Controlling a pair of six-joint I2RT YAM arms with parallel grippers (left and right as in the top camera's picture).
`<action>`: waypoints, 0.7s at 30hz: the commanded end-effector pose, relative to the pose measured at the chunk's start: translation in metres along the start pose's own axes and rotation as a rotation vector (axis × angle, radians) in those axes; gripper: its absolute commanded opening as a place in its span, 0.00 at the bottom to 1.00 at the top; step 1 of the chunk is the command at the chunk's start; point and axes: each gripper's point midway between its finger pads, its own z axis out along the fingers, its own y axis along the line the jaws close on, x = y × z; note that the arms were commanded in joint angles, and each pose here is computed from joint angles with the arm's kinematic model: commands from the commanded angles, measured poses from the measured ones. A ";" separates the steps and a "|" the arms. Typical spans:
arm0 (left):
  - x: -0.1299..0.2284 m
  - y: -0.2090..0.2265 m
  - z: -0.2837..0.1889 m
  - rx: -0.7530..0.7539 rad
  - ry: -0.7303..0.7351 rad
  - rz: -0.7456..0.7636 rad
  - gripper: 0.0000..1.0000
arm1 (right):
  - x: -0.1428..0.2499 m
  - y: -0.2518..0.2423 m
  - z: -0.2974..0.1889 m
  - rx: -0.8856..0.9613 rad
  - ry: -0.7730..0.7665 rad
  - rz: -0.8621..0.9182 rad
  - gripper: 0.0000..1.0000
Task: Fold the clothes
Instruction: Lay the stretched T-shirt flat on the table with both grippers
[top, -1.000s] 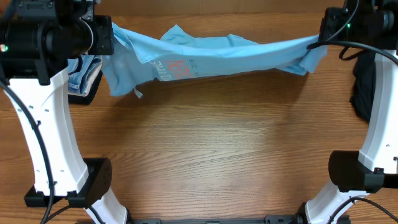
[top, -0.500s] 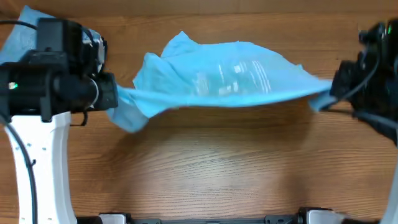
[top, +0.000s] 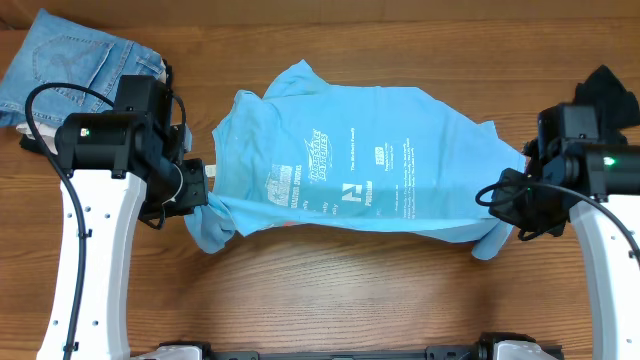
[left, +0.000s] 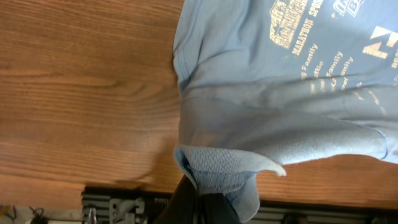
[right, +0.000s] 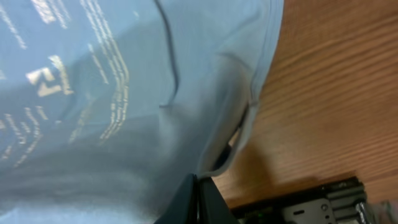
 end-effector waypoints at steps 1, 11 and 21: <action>-0.003 -0.005 0.007 0.014 -0.023 -0.018 0.04 | 0.006 -0.006 0.018 0.012 0.010 0.059 0.04; -0.013 -0.040 0.064 0.053 -0.062 0.031 0.04 | -0.016 0.002 0.050 -0.029 -0.058 0.079 0.04; -0.073 -0.043 0.094 0.036 -0.302 0.027 0.04 | -0.071 0.018 0.092 -0.038 -0.122 0.049 0.04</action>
